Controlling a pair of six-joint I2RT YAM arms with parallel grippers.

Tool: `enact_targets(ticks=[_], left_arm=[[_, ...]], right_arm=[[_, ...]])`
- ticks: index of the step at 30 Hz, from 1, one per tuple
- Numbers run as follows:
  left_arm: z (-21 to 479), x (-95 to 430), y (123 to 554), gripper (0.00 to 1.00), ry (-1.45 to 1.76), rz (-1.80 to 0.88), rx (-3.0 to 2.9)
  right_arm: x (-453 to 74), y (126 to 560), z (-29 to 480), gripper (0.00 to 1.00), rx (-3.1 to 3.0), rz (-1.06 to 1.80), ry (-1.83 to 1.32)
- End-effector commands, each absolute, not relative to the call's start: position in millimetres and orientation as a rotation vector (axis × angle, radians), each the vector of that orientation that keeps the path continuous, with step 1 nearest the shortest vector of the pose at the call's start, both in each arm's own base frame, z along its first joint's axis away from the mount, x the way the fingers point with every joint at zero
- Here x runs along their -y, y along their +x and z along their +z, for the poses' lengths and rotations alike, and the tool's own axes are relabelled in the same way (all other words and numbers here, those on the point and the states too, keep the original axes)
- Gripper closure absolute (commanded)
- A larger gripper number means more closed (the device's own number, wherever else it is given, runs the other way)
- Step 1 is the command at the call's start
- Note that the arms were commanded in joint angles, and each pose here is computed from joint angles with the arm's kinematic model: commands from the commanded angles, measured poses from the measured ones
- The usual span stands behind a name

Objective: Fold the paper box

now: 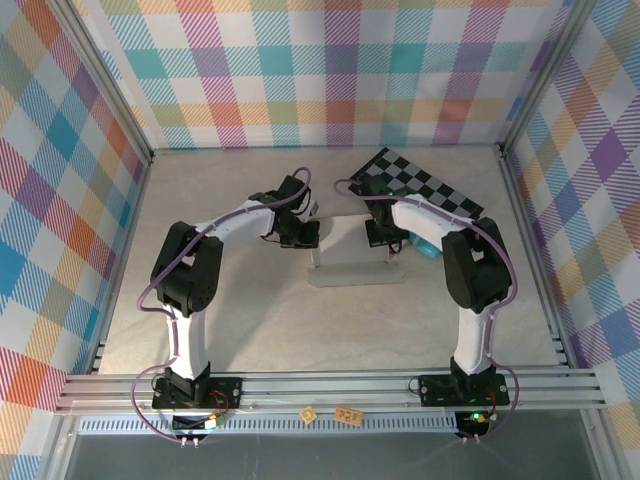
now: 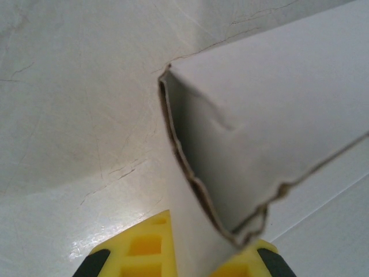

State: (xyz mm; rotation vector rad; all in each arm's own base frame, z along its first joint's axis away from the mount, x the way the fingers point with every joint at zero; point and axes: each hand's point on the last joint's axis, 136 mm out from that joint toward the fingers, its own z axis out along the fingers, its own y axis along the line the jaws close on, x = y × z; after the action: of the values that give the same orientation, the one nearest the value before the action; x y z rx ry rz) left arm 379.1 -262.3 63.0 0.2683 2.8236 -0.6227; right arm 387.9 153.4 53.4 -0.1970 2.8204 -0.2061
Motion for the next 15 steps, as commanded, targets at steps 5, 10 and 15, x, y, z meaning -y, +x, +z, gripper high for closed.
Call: enact_targets(ticks=[5, 10, 15], left_arm=[[81.5, 262.1, 386.6, 1.0, 0.262, -0.578, -2.791], [80.7, 261.9, 385.3, 1.0, 0.264, -0.575, -2.793], [81.5, 262.3, 385.4, 1.0, 0.264, -0.578, -2.791]], right_arm=[[-129.0, 374.5, 48.0, 0.94, -2.841, -0.483, -0.172], [-128.4, 378.2, 50.1, 0.82, -2.831, -0.507, -0.166], [-128.5, 379.3, 49.7, 0.85, -2.832, -0.513, -0.164]])
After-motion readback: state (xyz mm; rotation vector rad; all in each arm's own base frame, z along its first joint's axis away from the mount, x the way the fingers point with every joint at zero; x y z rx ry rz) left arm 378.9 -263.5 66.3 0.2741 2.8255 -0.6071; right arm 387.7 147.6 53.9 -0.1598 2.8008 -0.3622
